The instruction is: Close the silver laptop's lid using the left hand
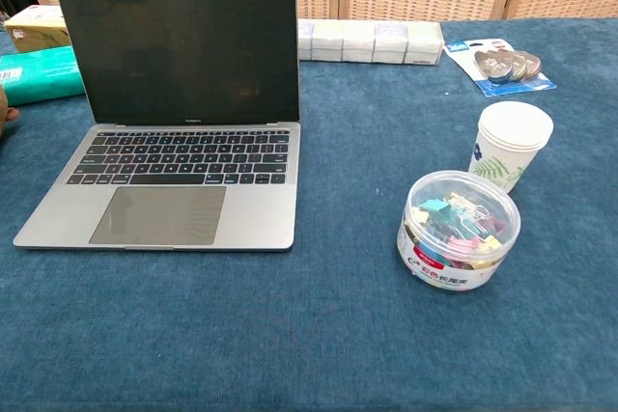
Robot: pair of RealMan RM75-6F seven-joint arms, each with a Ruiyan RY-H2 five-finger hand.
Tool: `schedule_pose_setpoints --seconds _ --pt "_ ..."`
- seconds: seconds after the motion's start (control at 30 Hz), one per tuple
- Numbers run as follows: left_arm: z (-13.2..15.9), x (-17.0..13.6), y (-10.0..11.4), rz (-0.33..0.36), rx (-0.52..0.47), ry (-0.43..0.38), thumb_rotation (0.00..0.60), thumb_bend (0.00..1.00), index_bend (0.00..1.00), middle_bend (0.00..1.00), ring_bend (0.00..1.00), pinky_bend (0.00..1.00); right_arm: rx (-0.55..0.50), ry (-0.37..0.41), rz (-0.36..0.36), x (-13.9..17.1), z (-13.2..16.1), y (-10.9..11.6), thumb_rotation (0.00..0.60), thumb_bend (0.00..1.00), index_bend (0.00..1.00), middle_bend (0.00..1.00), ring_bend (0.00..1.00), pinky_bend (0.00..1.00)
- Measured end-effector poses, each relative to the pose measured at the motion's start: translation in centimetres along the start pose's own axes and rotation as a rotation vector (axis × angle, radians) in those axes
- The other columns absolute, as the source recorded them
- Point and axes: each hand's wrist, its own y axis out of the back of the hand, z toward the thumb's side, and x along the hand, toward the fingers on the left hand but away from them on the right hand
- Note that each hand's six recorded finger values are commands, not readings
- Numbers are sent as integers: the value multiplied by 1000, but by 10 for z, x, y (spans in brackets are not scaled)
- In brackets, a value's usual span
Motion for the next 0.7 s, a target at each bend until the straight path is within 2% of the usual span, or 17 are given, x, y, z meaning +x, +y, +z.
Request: schedule_pose_setpoints --seconds 0.3,0.7 --pt "-3 46 6 -52 48 -20 600 191 162 41 50 124 -7 1 -2 0 0 1 600 374 167 0 0 0" --pt "27 86 2 -10 13 -85 600 191 160 40 49 124 -20 0 -3 -1 -2 3 600 375 167 0 0 0"
